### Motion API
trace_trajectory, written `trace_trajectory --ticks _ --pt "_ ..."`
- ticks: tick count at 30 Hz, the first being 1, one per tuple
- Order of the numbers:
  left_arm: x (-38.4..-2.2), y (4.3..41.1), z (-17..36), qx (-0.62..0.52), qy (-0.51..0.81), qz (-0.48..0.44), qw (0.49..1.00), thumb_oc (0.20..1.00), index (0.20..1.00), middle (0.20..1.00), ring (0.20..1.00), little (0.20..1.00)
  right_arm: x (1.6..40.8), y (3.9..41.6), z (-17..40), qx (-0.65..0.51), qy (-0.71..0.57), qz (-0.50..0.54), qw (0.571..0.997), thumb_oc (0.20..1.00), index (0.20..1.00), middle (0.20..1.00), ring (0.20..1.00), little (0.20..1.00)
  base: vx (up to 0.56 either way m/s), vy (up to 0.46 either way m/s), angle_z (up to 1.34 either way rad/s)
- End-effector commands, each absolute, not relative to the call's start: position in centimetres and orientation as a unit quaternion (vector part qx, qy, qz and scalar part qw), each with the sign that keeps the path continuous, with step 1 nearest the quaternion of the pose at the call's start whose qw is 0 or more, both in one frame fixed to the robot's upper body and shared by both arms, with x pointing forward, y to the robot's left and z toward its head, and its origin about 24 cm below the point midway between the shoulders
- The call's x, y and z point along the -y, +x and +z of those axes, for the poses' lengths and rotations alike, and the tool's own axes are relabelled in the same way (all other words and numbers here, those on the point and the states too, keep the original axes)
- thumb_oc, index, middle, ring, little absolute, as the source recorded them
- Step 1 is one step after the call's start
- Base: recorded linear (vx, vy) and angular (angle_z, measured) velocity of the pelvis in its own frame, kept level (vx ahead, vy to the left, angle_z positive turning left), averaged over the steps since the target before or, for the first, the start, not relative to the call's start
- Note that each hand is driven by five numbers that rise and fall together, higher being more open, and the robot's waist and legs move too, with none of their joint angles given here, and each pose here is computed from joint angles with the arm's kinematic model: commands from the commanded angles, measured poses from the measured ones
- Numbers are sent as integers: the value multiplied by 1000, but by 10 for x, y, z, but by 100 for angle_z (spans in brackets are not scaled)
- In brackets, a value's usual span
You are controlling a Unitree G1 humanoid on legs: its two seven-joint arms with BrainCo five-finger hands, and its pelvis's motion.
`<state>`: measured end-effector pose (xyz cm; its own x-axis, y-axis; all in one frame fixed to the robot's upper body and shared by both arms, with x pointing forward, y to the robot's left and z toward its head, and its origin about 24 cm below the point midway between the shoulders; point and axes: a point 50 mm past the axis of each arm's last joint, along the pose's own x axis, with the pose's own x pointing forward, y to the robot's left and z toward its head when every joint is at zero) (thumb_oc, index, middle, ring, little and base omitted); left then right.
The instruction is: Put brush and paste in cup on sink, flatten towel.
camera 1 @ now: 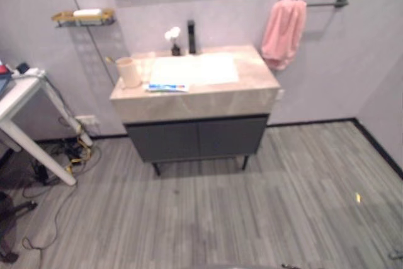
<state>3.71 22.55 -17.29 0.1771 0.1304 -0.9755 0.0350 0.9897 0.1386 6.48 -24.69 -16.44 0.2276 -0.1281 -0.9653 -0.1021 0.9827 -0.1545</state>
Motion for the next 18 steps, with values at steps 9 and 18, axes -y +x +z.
trace_trajectory --ticks 9,18 --pt "-224 38 -173 -640 73 17 764 1000 1000 1000 1000 1000 241 97 -159 -580 -153 35 800 1000 1000 1000 1000 1000 -1 -1 -1" --pt "-225 42 -173 -635 64 30 769 1000 1000 1000 1000 1000 232 94 -163 -592 -170 64 785 1000 1000 1000 1000 1000 -1 -3 1"
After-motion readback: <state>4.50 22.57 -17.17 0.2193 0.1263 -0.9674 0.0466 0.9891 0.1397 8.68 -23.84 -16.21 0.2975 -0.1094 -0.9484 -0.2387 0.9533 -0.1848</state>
